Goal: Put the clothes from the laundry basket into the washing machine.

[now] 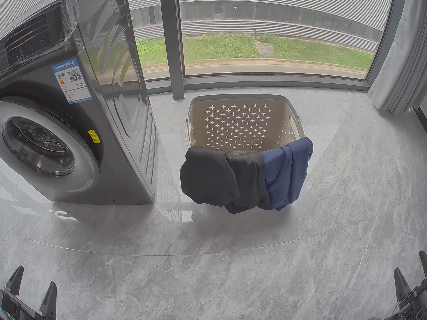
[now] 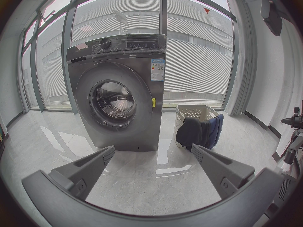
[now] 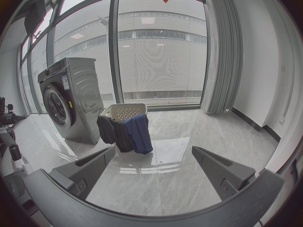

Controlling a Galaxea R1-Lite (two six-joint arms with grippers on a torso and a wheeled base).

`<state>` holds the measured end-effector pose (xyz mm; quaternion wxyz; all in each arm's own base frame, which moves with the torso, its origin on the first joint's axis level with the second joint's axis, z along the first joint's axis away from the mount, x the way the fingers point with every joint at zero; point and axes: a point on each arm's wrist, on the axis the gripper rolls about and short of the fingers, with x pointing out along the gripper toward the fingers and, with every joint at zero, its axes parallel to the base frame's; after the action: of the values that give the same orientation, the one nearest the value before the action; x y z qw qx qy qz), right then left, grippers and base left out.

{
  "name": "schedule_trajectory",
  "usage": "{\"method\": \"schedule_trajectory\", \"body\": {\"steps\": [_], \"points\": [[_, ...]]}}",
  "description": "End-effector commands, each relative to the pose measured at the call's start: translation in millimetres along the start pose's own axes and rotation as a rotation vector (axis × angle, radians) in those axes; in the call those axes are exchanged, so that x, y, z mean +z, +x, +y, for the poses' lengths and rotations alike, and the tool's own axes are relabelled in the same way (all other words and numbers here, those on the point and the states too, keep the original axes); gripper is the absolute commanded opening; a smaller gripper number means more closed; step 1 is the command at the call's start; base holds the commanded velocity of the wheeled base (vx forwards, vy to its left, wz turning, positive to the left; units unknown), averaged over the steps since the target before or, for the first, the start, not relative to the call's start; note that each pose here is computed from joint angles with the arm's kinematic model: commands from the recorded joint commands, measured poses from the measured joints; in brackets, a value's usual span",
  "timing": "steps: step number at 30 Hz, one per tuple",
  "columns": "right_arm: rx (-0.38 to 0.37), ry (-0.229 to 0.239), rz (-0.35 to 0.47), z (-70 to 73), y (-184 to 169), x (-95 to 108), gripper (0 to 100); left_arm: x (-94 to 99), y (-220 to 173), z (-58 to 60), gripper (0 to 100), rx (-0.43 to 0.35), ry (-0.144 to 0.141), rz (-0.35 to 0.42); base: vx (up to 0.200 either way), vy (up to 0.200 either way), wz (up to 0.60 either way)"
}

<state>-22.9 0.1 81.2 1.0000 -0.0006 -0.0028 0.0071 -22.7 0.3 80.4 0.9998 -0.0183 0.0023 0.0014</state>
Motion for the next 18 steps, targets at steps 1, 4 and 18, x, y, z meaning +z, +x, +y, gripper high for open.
{"method": "schedule_trajectory", "body": {"steps": [1,4,18], "points": [[0.001,0.000,0.002,0.0,0.1,-5.2,100,-4.4,-0.1,0.2,100,0.000,0.001,0.000,0.000,-0.200,0.00],[0.001,0.000,0.002,0.0,0.1,-5.2,100,-4.4,-0.1,0.2,100,0.000,0.000,0.000,0.000,-0.200,0.00],[0.001,0.000,0.002,0.0,0.1,-5.2,100,-4.4,-0.1,0.2,100,0.000,0.000,0.000,0.000,-0.114,0.00]]}}
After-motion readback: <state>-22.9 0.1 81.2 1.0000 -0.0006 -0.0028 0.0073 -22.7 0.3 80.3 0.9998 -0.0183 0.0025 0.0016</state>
